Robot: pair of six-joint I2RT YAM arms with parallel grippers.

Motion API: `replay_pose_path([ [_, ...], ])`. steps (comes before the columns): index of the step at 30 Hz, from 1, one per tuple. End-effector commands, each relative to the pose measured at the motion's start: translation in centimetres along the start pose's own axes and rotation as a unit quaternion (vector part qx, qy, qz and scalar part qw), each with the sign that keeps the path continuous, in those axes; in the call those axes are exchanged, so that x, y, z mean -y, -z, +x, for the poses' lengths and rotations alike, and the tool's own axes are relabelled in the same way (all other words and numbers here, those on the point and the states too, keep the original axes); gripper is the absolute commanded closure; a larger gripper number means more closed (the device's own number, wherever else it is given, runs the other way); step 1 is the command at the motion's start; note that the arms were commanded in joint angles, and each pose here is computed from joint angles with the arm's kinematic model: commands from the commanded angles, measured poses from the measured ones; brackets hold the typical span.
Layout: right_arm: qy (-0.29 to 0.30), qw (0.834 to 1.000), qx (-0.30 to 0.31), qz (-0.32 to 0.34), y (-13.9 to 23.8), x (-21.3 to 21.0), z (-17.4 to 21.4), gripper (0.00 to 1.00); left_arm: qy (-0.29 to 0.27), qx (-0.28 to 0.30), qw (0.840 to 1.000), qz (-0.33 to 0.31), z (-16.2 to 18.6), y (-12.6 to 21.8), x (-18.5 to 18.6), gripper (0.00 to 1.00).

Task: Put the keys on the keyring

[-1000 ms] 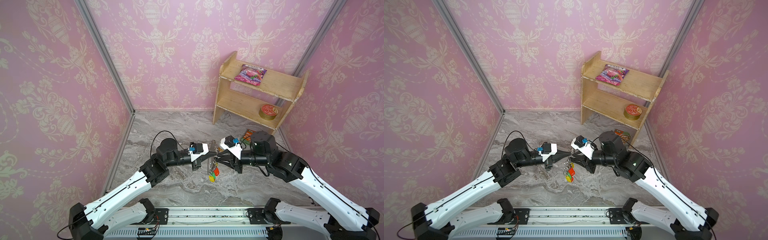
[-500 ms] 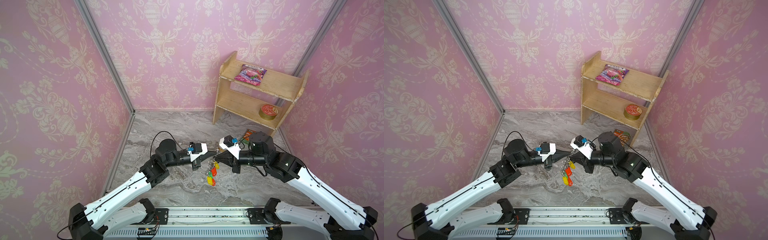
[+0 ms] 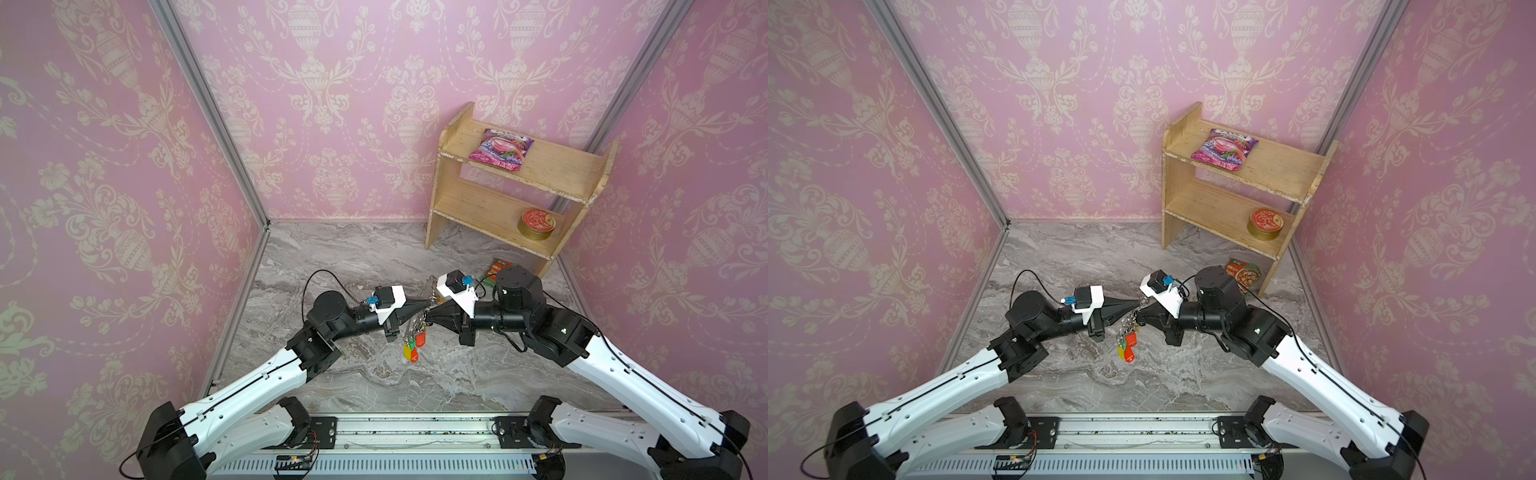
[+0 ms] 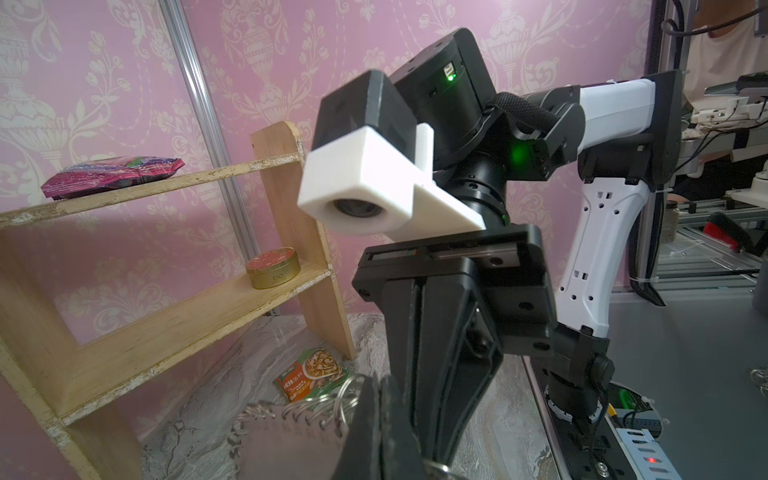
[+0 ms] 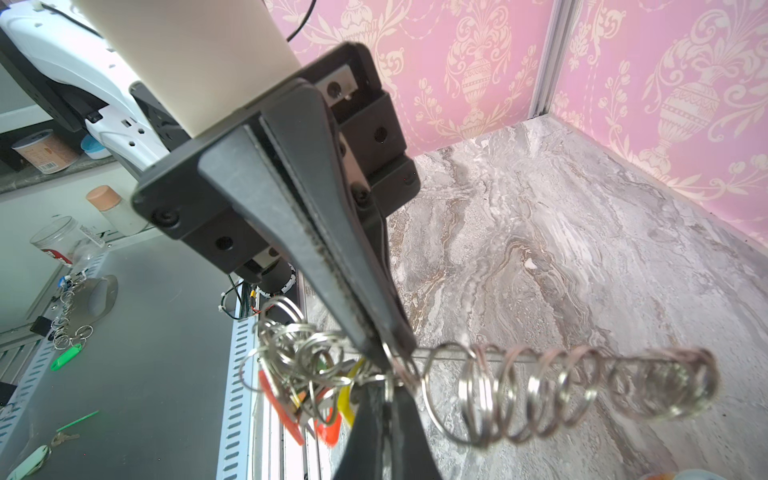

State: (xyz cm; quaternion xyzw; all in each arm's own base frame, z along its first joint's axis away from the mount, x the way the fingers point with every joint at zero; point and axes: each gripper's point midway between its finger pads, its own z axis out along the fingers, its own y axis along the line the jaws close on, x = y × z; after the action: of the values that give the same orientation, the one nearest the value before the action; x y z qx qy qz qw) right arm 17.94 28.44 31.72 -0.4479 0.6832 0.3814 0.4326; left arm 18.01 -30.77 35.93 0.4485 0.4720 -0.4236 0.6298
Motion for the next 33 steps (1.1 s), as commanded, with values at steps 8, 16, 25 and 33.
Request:
replay_pose_path([
  [8,-0.034,0.998,0.031,-0.053,-1.9,-1.4,0.1,1.0,-0.015,0.091,0.996,-0.019,-4.1,0.1,-1.1,1.0],
  [16,-0.044,0.995,0.044,-0.079,-3.0,-2.3,-0.3,1.0,-0.012,0.094,0.995,-0.017,-4.0,0.1,-1.0,1.0],
  [25,-0.042,0.997,0.038,-0.054,-2.8,-1.8,-0.1,1.0,-0.007,0.093,0.995,-0.016,-3.5,0.4,-0.9,1.0],
  [33,-0.019,1.0,0.003,-0.005,-0.7,-0.8,0.5,0.74,-0.01,0.088,0.996,-0.01,-3.2,1.0,-0.7,1.0],
])
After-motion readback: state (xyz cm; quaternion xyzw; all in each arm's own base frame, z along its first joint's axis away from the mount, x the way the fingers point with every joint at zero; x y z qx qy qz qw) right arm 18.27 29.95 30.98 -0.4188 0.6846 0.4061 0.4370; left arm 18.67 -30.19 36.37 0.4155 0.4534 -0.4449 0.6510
